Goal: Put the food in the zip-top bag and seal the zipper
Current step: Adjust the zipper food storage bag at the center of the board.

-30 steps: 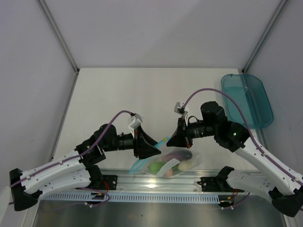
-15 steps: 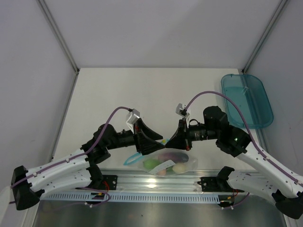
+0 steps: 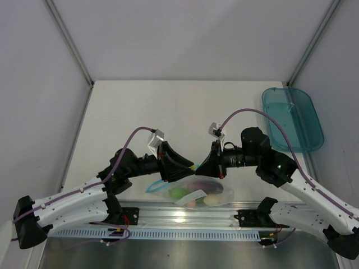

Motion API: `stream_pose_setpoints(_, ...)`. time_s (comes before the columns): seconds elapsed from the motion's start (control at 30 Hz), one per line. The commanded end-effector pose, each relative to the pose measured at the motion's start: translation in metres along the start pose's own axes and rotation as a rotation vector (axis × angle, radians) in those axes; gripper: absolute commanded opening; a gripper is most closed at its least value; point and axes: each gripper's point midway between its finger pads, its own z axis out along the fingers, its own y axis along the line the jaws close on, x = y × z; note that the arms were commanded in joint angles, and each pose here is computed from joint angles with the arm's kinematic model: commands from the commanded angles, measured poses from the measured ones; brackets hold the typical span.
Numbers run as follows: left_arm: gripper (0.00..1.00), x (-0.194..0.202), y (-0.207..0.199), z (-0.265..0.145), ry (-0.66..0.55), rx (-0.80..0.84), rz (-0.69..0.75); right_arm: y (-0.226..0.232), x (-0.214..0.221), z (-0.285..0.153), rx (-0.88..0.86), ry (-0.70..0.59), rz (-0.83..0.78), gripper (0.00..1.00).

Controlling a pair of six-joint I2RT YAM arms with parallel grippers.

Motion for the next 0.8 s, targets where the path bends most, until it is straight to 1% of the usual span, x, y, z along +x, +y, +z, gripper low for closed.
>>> stream_pose_setpoints(0.0, 0.47, -0.012, -0.007, 0.001, -0.046, 0.029, 0.013, 0.007, -0.012, 0.0, -0.013, -0.054, -0.023, 0.0)
stream_pose_setpoints(0.07, 0.43, -0.012, -0.007, 0.0, -0.047, 0.032, 0.015, 0.008, -0.015, 0.0, -0.008, -0.062, -0.025, 0.0)
stream_pose_setpoints(0.13, 0.37, -0.013, -0.007, 0.0, -0.051, 0.029, 0.012, 0.008, -0.015, 0.0, -0.006, -0.062, -0.022, 0.0)
stream_pose_setpoints(0.2, 0.27, -0.013, -0.006, 0.0, -0.056, 0.023, 0.009, 0.007, -0.015, 0.001, 0.003, -0.064, -0.019, 0.0)
stream_pose_setpoints(0.23, 0.17, -0.013, -0.004, 0.001, -0.058, 0.017, 0.007, 0.007, -0.015, 0.001, 0.009, -0.065, -0.014, 0.0)
stream_pose_setpoints(0.27, 0.13, -0.013, -0.003, 0.001, -0.06, 0.011, 0.002, 0.006, -0.015, 0.001, 0.016, -0.069, -0.014, 0.0)
stream_pose_setpoints(0.3, 0.12, -0.013, -0.002, 0.001, -0.062, 0.006, -0.002, 0.003, -0.016, 0.001, 0.036, -0.08, -0.014, 0.0)
stream_pose_setpoints(0.37, 0.05, -0.013, 0.002, 0.0, -0.067, -0.02, -0.025, 0.005, -0.019, 0.0, 0.055, -0.107, -0.032, 0.0)
stream_pose_setpoints(0.4, 0.01, -0.012, 0.005, 0.0, -0.064, -0.037, -0.038, -0.003, -0.019, 0.0, 0.099, -0.127, -0.031, 0.0)
stream_pose_setpoints(0.47, 0.01, -0.012, 0.007, 0.0, -0.061, -0.056, -0.047, 0.0, -0.022, -0.002, 0.111, -0.161, -0.046, 0.0)
stream_pose_setpoints(0.5, 0.01, -0.009, 0.009, 0.0, -0.049, -0.063, -0.053, -0.004, -0.018, -0.002, 0.126, -0.165, -0.043, 0.0)
stream_pose_setpoints(0.57, 0.01, -0.009, 0.009, 0.0, -0.044, -0.068, -0.067, -0.005, -0.023, -0.006, 0.15, -0.217, -0.056, 0.0)
stream_pose_setpoints(0.67, 0.01, -0.005, 0.014, 0.001, -0.017, -0.098, -0.085, -0.011, -0.026, -0.01, 0.186, -0.261, -0.054, 0.0)
stream_pose_setpoints(0.77, 0.01, 0.001, 0.014, 0.001, 0.013, -0.094, -0.094, -0.014, -0.029, -0.014, 0.213, -0.283, -0.049, 0.0)
